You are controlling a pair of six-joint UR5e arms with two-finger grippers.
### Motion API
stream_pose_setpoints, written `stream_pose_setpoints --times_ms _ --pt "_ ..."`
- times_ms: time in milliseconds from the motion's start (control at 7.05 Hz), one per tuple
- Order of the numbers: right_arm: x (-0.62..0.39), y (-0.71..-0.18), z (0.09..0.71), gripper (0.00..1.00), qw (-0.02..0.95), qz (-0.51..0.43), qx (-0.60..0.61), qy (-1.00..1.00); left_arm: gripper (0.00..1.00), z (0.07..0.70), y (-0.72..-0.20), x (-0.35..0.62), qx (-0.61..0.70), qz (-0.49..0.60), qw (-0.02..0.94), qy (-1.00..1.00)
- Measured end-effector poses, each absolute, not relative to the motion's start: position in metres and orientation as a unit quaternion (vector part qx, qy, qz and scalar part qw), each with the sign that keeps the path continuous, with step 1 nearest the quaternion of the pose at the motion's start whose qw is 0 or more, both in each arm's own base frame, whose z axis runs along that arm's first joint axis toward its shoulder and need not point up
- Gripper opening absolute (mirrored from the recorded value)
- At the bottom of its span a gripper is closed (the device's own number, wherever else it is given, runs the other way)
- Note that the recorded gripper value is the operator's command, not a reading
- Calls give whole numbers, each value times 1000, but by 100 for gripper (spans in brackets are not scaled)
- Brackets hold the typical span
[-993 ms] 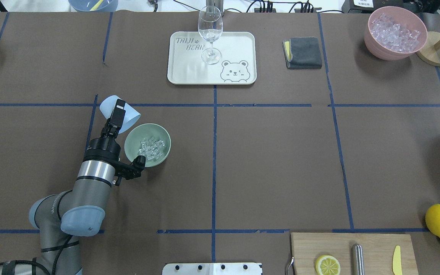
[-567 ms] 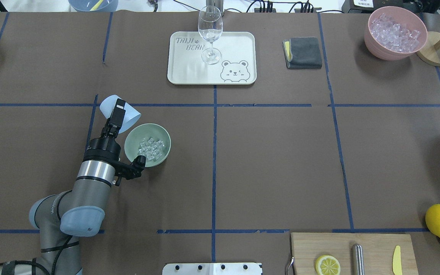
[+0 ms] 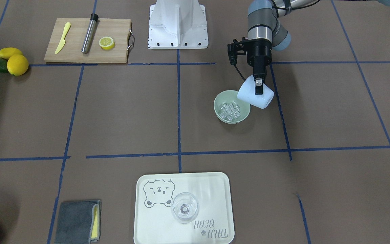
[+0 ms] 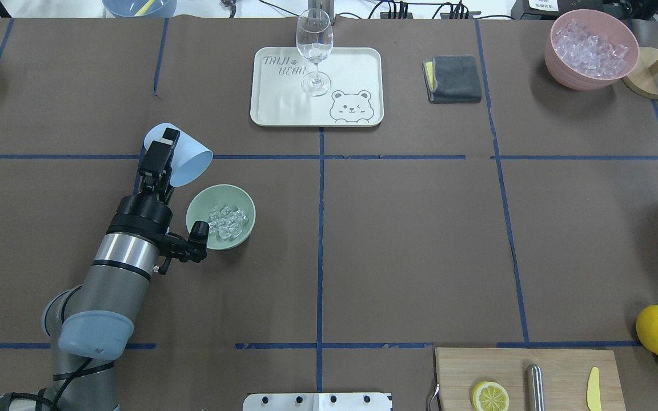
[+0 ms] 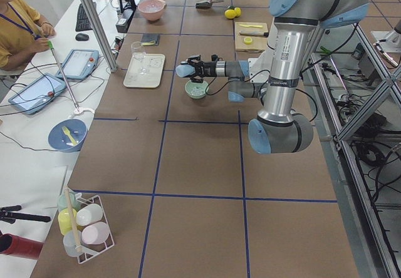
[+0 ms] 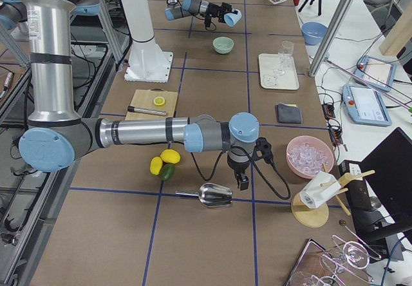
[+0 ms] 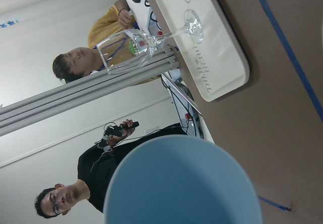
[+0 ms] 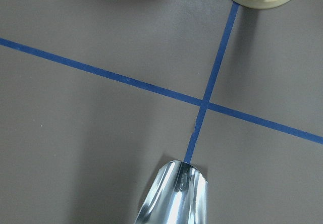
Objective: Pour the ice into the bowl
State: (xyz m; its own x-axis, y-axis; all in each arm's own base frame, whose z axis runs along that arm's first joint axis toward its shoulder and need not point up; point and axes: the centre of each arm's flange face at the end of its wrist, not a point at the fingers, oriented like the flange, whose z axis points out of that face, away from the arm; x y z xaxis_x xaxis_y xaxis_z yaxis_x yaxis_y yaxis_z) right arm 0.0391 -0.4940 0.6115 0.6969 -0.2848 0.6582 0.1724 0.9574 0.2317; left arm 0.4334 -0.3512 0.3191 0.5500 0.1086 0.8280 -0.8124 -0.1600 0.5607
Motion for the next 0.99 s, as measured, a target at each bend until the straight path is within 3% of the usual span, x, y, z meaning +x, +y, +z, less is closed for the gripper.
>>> stream_pose_setpoints --times_ms 425,993 --pt "40 -491 608 100 918 -125 79 -369 0 314 -348 435 716 178 675 -1" --pt "42 -485 606 100 918 -124 82 -368 0 308 -348 441 668 -25 694 268"
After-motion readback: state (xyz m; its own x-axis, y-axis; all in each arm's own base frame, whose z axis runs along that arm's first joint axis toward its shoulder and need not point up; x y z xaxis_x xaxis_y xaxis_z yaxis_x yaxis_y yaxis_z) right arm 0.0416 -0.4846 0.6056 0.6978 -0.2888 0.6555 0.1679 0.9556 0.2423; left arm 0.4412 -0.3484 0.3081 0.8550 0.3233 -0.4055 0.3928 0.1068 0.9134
